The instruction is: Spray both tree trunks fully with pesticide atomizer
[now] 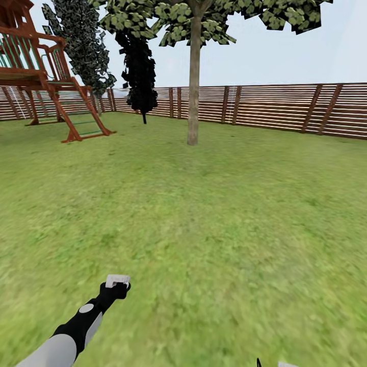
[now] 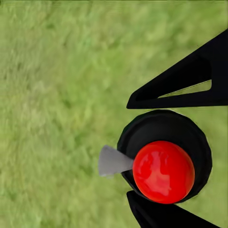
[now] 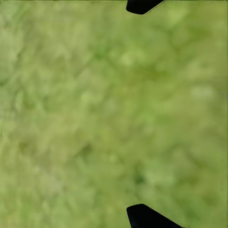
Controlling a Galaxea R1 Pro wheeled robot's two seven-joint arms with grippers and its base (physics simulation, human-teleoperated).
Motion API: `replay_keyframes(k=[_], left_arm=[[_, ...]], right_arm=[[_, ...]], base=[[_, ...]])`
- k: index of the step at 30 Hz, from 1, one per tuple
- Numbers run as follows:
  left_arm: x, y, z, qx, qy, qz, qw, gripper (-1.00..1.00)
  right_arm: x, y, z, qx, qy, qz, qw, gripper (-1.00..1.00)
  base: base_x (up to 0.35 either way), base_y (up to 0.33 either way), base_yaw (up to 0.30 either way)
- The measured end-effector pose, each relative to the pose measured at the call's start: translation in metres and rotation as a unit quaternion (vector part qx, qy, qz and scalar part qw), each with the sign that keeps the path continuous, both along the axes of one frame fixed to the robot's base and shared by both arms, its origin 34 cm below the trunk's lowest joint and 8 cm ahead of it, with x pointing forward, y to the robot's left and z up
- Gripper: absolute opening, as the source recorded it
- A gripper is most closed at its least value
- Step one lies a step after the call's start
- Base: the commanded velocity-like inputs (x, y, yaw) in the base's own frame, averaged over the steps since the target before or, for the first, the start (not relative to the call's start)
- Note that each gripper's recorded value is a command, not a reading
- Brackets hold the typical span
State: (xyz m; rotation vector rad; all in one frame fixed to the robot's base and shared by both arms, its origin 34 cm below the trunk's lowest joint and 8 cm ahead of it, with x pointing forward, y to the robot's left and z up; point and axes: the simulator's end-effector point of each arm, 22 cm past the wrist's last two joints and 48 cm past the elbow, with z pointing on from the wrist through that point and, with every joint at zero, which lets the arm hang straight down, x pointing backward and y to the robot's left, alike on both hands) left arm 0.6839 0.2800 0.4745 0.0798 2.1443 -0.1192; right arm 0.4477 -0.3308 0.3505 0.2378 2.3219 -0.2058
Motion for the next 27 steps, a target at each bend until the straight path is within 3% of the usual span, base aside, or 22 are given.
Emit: replay_keyframes(k=[27], left_arm=[[0.0,0.0,-0.0001,0.0,0.0,0.0,1.0,-1.0]], right_arm=[[0.0,0.0,0.0,0.0,0.0,0.0,1.0,1.0]], base=[[0.331,-0.11,0.0]])
